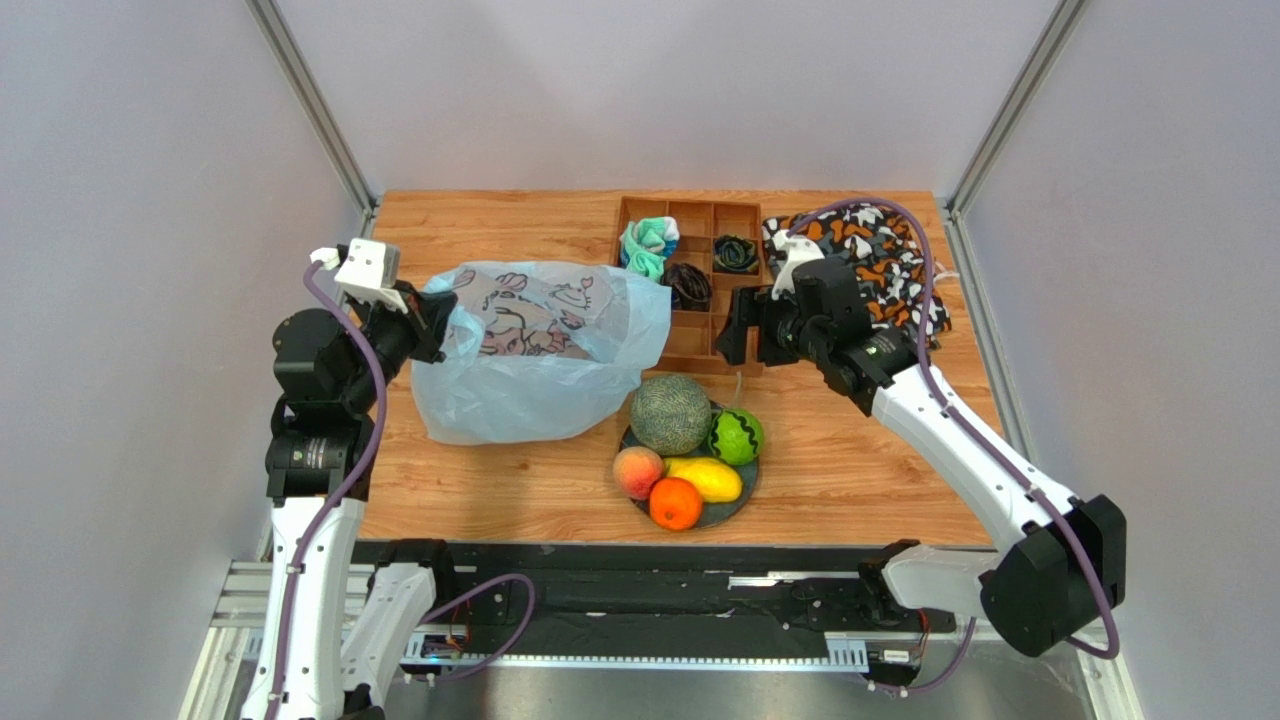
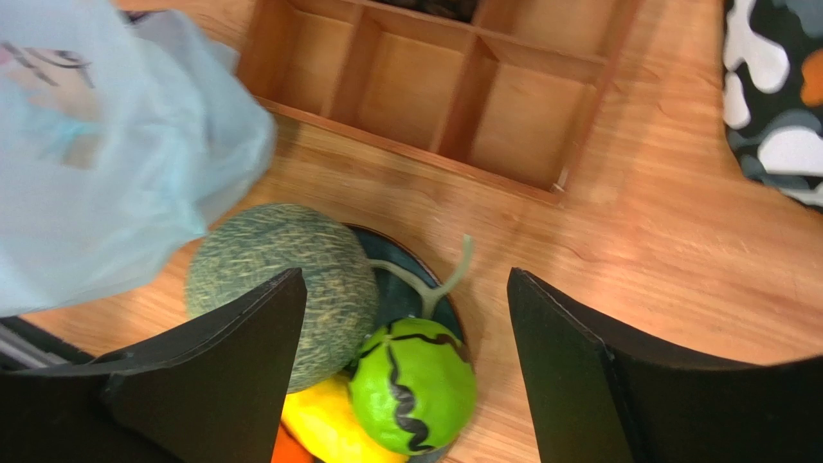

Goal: Place the fruits into the plastic bag

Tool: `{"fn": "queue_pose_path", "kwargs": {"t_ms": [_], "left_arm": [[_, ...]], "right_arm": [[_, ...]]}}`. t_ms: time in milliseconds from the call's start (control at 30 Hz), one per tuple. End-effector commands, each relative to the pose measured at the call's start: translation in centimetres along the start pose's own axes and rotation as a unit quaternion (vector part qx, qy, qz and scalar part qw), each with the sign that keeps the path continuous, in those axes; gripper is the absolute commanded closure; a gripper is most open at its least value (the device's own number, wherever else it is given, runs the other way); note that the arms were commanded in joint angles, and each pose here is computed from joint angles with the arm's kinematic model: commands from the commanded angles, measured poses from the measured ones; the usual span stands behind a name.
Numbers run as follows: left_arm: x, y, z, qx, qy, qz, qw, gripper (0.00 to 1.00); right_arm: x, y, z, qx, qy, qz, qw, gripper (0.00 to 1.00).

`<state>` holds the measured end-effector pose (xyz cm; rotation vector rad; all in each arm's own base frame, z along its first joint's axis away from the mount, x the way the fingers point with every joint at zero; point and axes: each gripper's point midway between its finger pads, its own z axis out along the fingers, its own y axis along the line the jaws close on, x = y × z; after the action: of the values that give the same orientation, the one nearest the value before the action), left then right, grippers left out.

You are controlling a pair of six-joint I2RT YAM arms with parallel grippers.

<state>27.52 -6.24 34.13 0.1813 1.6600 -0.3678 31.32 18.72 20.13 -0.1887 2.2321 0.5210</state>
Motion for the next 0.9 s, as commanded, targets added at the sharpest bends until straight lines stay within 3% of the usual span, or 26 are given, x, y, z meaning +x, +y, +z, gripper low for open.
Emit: {"fn": "queue_pose_path", "kwargs": {"t_ms": [0, 267, 500, 867], "left_arm": [[-0.6, 0.0, -0.1, -0.003, -0.007, 0.002, 1.000, 1.00], [-0.4, 0.1, -0.1, -0.005, -0.003, 0.002, 1.000, 1.00], [-0.5, -0.1, -0.1, 0.001, -0.004, 0.001, 1.000, 1.00], [-0.6, -0.2, -0.1, 0.003, -0.007, 0.001, 1.000, 1.00]], "right_arm": [[0.6, -1.8, 1.3, 0.018, 0.010, 0.027, 0.999, 0.22], [4.2, -2.4, 3.0, 0.022, 0.088, 0.035, 0.995, 0.28], [8.3, -1.7, 1.0, 0.000, 0.132, 0.031, 0.991, 0.13], [11.1, -0.9, 0.6, -0.021, 0.157, 0.029, 0.987, 0.09]]}}
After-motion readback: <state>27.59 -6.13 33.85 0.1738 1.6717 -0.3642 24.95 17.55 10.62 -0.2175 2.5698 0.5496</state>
